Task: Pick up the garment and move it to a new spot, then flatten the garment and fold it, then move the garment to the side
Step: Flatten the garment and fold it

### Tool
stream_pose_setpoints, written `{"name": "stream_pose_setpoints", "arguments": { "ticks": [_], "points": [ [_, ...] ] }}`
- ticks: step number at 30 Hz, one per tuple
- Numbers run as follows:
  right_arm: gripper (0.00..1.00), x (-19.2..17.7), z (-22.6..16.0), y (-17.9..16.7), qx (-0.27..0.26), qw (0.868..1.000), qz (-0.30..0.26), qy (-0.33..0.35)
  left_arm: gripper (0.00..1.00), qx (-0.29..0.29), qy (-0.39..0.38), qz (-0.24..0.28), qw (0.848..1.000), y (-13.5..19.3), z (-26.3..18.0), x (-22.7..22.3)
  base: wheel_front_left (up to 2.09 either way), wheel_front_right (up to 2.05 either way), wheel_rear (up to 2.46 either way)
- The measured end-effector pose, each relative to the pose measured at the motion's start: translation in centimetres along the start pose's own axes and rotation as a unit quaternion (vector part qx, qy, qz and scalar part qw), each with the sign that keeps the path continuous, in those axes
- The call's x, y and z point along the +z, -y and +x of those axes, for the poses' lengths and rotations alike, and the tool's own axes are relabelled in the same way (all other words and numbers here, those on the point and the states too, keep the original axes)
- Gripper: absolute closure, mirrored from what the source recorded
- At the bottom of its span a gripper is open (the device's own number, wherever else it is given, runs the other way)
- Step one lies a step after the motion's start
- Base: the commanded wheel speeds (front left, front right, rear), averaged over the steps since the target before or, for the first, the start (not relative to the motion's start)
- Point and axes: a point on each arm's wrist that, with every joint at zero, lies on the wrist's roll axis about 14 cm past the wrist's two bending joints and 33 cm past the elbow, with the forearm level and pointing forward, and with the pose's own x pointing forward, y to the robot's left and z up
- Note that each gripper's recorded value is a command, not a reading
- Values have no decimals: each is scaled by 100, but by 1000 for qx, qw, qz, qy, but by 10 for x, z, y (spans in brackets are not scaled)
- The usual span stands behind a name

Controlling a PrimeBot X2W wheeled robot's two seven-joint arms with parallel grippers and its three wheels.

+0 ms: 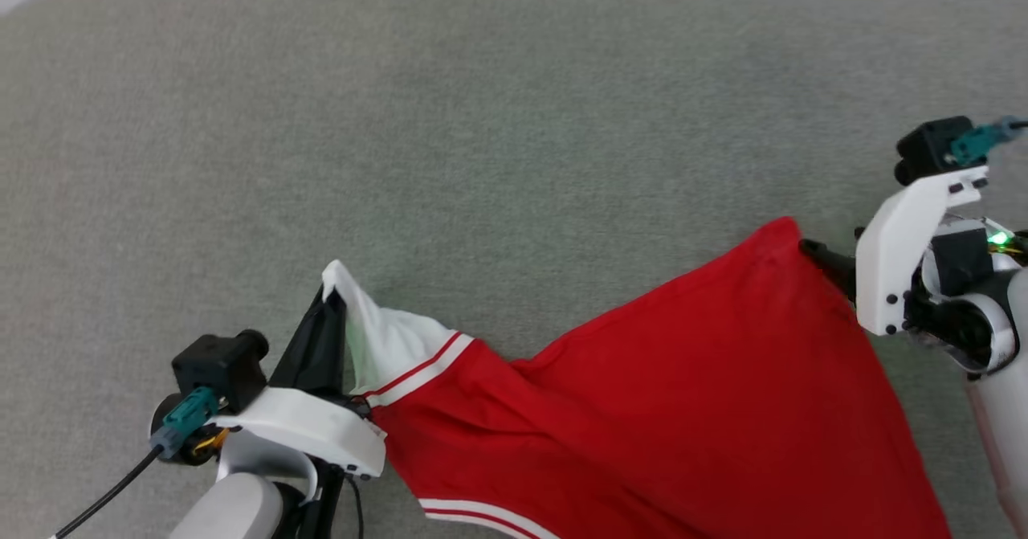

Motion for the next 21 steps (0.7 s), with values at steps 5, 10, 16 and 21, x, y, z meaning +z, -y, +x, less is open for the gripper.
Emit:
{"name": "stream_pose_setpoints", "arguments": {
  "ticks": [5, 10, 16, 21],
  "points": [
    [0, -28, 32, -19, 30, 992, -20, -123, 100, 10, -8, -3, 1000, -7, 5, -10, 0, 0, 0],
    [0, -38, 48, -26, 44, 983, -35, -177, 100, 21, -15, -8, 1000, -14, 8, -18, 0, 0, 0],
    [100, -36, 50, -35, 58, 983, -39, -170, 100, 27, -12, -8, 1000, -18, 5, -18, 0, 0, 0],
    [100, -28, 43, -37, 58, 987, -40, -141, 100, 28, -2, -8, 1000, -19, 1, -9, 0, 0, 0]
  ]
}}
